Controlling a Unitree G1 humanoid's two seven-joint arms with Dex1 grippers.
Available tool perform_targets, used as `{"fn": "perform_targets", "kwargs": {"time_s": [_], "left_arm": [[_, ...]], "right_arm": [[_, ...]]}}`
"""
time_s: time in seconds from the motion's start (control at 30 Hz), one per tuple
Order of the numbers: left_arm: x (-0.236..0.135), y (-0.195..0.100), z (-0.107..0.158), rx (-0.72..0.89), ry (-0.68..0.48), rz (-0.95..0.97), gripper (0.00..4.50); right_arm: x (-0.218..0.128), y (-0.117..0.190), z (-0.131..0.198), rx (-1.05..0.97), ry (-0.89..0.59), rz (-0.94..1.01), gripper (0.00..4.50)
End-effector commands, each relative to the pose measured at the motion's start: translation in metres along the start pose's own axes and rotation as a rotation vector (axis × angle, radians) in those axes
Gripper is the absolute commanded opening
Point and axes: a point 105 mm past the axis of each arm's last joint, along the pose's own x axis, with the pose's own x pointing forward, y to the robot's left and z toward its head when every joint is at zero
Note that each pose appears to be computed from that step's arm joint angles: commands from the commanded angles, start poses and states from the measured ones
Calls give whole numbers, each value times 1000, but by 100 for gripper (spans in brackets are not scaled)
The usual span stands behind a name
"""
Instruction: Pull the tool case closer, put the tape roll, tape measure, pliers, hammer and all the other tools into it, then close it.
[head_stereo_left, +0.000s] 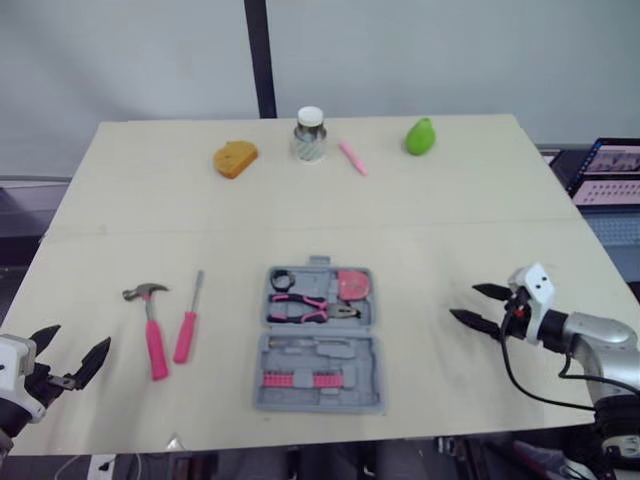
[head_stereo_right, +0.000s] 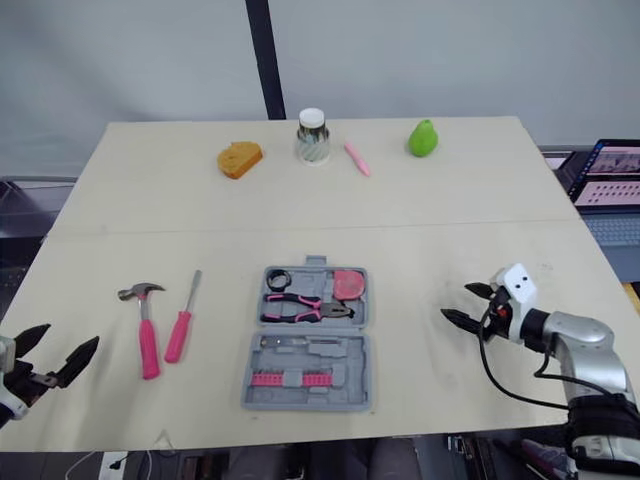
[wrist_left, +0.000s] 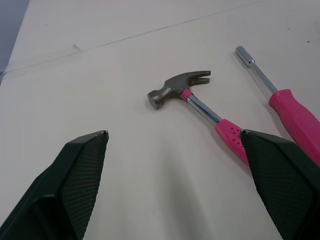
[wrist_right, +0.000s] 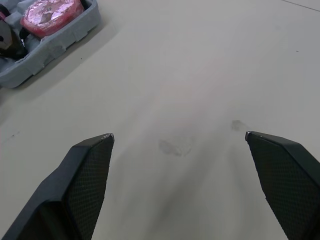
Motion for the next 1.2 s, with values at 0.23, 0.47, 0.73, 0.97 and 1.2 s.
{"fn": "perform_targets", "kwargs": {"time_s": [0.23,0.47,0.73,0.97,1.2], "left_arm": [[2,-2,8,33,-21,3,450],[4,-5,9,34,-29,3,450],[-10,-20,12,-14,-56,59,450],[-17,-46,24,-109,-118,175,450],[7,-98,40,-210,-138,150,450]], "right_arm": [[0,0,11,-14,-22,-3,444],[0,-2,20,-12,-66,-43,444],[1,12,47,-118,-157,-19,444],[16,45,101,-99,-220,202,444],[35,87,140,-158,-272,383,444]]}}
